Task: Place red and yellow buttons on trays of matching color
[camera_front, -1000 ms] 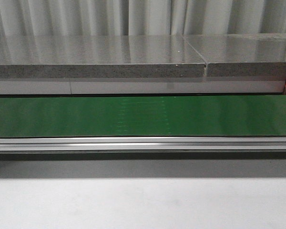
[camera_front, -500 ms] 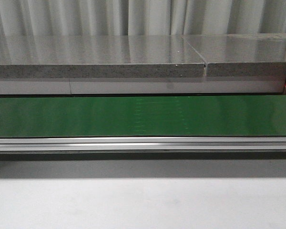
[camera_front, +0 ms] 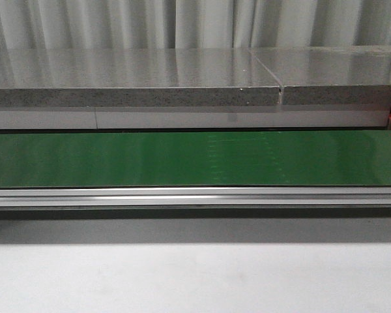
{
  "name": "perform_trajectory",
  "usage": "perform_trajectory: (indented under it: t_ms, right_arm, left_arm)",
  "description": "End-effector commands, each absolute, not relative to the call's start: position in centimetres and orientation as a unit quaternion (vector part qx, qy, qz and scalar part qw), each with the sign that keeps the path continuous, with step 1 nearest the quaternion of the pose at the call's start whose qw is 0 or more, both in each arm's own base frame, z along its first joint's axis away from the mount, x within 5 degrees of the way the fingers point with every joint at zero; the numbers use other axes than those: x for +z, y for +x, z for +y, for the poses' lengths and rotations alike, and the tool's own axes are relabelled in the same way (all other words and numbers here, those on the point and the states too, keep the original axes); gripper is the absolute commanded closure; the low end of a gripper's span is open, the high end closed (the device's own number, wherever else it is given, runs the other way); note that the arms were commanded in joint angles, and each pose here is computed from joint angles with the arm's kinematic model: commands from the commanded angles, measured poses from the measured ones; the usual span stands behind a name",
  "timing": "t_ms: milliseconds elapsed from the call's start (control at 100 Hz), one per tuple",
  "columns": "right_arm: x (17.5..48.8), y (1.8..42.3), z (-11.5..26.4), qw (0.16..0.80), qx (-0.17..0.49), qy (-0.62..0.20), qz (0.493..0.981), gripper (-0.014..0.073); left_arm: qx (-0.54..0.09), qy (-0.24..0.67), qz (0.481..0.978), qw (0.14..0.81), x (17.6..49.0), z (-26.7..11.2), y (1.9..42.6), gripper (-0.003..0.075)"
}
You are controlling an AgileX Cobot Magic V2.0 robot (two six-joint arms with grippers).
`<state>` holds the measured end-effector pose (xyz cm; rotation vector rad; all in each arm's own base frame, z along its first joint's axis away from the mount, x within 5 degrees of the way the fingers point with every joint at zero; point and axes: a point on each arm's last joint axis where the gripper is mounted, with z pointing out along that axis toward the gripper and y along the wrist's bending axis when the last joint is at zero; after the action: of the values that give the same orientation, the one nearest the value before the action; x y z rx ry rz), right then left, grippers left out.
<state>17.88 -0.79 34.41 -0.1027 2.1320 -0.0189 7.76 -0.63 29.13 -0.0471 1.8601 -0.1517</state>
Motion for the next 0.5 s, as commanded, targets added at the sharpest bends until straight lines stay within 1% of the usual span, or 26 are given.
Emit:
perform_trajectory:
  t_ms: [0, 30, 50, 150, 490]
  right_arm:
    - [36.11, 16.98, -0.72, 0.533, -0.016, -0.043, 0.845, 0.0596]
    - [36.22, 16.73, -0.69, 0.537, -0.017, -0.043, 0.842, 0.0652]
    - [36.27, 16.64, -0.68, 0.538, -0.017, -0.043, 0.842, 0.0666]
    - [36.56, 16.19, -0.63, 0.545, -0.018, -0.043, 0.837, 0.0662]
    - [36.34, 16.2, -0.6, 0.535, -0.015, -0.045, 0.843, 0.0662]
  left_arm:
    - [-0.074, -0.015, 0.771, 0.632, 30.68, -0.75, 7.91, 0.0739]
    - [-0.074, -0.015, 0.771, 0.632, 30.68, -0.75, 7.91, 0.0739]
    - [-0.074, -0.015, 0.771, 0.632, 30.68, -0.75, 7.91, 0.0739]
    - [-0.074, -0.015, 0.771, 0.632, 30.68, -0.75, 7.91, 0.0739]
    - [-0.074, -0.015, 0.771, 0.632, 30.68, -0.75, 7.91, 0.0739]
